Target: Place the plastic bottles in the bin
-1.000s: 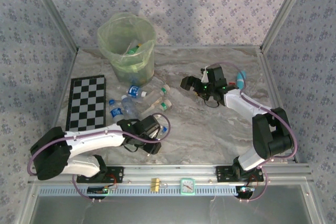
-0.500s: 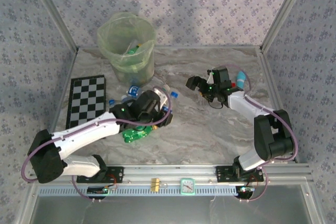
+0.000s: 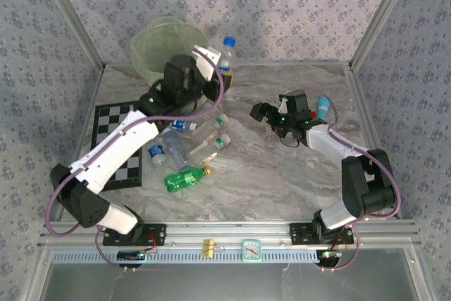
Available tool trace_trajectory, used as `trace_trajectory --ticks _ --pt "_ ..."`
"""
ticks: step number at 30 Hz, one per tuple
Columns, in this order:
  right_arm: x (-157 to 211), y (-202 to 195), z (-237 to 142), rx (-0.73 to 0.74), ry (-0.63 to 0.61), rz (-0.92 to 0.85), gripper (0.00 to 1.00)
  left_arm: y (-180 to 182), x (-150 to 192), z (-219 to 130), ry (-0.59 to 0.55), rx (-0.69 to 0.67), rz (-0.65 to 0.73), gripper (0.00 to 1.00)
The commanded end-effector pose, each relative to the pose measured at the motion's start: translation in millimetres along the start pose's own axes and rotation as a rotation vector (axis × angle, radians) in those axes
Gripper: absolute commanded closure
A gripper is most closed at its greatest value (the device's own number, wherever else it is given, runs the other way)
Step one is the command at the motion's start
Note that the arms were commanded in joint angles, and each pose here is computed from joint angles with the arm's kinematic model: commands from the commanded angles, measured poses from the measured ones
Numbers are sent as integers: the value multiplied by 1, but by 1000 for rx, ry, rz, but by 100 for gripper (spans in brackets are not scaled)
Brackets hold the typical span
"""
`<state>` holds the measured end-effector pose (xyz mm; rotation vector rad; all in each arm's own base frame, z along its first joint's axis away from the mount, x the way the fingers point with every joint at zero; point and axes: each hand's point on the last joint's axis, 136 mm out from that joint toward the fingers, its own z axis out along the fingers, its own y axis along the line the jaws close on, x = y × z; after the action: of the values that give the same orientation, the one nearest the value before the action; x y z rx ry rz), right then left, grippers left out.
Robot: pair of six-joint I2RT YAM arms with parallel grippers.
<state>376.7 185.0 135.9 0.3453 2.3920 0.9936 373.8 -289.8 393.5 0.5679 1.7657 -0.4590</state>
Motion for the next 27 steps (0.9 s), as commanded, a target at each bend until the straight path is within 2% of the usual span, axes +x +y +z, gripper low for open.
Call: trace_trajectory --ticks 1,6,10,15,21,27 --pt "1 5 -3 -22 -7 -6 0 35 -25 -6 -5 -80 70 54" --pt "2 5 -2 -25 -3 -9 0 94 -35 -6 45 -211 71 54" --pt "1 5 -2 -21 -4 -14 0 137 -20 -2 130 -289 35 53" --pt "2 2 -1 -20 2 -10 0 181 -7 -4 184 -368 -25 53" --pt "3 2 -4 -16 4 -15 0 219 21 1 254 -425 -103 52" --pt "3 2 -6 -14 2 -16 0 226 58 16 365 -400 -184 50"
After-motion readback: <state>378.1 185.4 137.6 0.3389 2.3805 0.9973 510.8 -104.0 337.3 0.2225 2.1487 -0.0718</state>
